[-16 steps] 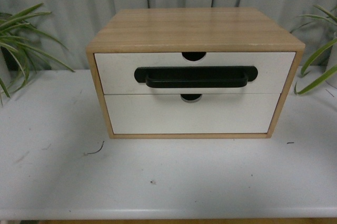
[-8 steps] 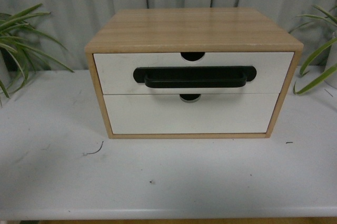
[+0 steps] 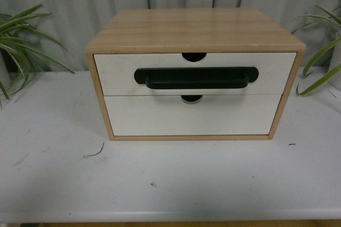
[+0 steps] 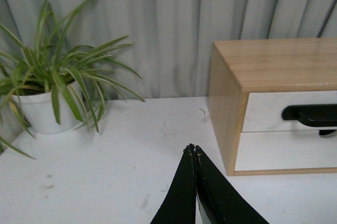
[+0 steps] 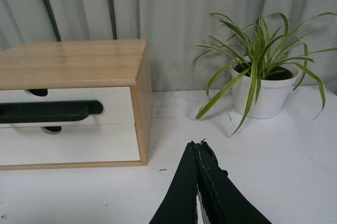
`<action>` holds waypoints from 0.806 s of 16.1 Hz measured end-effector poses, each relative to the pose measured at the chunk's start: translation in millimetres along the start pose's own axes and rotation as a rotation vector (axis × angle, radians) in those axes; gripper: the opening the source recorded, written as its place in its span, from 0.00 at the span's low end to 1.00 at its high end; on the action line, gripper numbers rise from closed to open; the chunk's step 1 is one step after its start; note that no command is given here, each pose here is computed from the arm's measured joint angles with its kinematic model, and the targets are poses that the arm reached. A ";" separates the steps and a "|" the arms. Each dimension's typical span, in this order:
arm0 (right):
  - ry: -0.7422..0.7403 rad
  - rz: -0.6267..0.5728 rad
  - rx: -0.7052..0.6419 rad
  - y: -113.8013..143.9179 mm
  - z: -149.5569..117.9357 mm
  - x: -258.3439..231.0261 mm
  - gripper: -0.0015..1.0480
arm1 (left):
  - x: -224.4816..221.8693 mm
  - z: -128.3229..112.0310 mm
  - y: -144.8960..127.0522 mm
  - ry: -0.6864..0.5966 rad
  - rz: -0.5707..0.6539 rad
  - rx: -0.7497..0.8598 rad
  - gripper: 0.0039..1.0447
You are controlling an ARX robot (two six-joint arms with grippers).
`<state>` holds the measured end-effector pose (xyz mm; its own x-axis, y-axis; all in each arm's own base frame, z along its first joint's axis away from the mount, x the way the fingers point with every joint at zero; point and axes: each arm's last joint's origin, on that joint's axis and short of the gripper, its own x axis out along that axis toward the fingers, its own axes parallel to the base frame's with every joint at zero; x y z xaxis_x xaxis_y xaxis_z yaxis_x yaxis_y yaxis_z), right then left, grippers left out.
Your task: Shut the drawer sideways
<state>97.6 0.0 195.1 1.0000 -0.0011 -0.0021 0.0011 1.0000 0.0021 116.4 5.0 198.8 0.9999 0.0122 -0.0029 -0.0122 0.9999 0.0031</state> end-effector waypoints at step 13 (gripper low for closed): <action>-0.013 0.000 0.000 0.0 -27.2 -0.5 0.02 | -18.7 -33.1 -4.9 0.007 -0.012 -0.001 0.01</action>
<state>97.1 0.0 167.9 0.9999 -0.0008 0.0105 0.0007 1.0000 0.0017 97.7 0.0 165.7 1.0000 0.0004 -0.0097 -0.0004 1.0000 0.0025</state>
